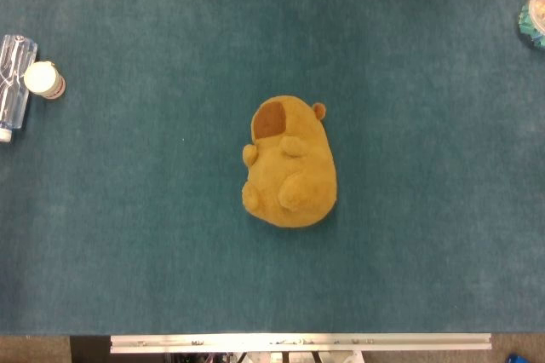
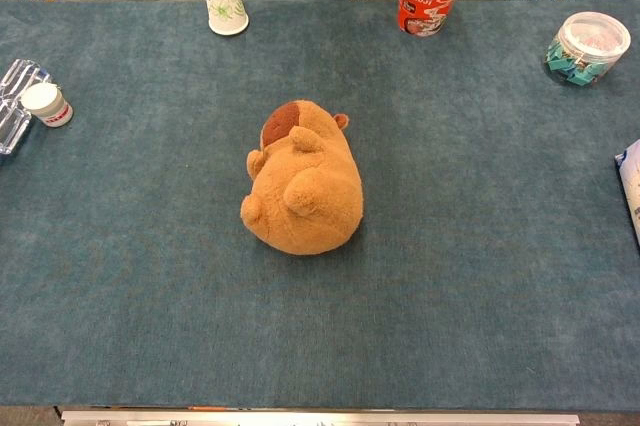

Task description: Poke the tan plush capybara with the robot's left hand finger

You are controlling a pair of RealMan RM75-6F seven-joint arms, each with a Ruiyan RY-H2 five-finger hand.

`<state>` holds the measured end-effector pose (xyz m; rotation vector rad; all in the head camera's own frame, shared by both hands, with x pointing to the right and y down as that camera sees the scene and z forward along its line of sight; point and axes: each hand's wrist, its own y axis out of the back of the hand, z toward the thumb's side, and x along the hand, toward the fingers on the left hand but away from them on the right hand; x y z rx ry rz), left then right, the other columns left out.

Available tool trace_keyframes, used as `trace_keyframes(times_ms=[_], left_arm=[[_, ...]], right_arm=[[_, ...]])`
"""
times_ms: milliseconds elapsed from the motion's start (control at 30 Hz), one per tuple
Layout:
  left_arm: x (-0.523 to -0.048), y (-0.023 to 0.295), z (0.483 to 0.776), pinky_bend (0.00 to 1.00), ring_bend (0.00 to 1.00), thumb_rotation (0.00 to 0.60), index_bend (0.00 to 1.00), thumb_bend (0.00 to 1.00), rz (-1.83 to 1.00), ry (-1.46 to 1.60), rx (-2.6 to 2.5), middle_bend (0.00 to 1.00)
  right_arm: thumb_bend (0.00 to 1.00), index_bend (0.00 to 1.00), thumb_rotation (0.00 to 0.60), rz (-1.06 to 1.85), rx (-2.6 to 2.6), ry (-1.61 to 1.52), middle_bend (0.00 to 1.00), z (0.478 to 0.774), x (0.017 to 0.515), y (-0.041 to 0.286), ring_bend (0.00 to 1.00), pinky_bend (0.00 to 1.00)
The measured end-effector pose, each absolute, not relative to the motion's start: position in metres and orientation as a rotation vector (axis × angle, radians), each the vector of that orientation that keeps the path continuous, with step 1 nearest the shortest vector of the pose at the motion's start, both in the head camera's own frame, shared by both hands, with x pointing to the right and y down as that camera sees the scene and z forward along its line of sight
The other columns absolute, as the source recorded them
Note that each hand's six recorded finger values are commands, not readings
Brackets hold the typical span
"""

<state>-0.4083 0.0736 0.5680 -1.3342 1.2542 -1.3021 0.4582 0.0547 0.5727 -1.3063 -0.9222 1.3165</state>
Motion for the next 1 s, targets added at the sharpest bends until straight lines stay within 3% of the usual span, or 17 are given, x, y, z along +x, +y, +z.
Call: trace_keyframes(times_ms=[533,600,667,767,867,1000], left_arm=[[-0.395,0.074,0.578,0.12,0.12,0.600,0.53,0.28,-1.277,1.233,-1.421,0.20],[-0.386,0.075,0.581,0.12,0.09,0.600,0.51,0.34,-1.261,1.203,-1.478,0.19],[-0.375,0.076,0.584,0.12,0.07,0.600,0.47,0.55,-1.246,1.154,-1.538,0.18],[-0.359,0.077,0.585,0.13,0.07,0.600,0.40,0.76,-1.232,1.071,-1.607,0.20],[-0.344,0.076,0.584,0.21,0.18,0.600,0.37,0.87,-1.231,0.993,-1.649,0.28],[-0.328,0.074,0.583,0.31,0.33,0.600,0.35,0.92,-1.234,0.917,-1.703,0.45]], right_arm=[[0.00,0.26,0.600,1.306,-1.286,-0.923,0.30,0.567,0.458,0.052,0.28,0.38],[0.00,0.26,0.600,1.294,-1.281,-0.918,0.30,0.565,0.455,0.051,0.28,0.38],[0.00,0.26,0.600,1.279,-1.278,-0.915,0.30,0.561,0.452,0.049,0.28,0.38],[0.00,0.26,0.600,1.254,-1.273,-0.906,0.30,0.555,0.446,0.045,0.28,0.38],[0.00,0.26,0.600,1.243,-1.274,-0.894,0.30,0.553,0.442,0.041,0.28,0.38],[0.00,0.26,0.600,1.244,-1.281,-0.889,0.30,0.554,0.440,0.037,0.28,0.38]])
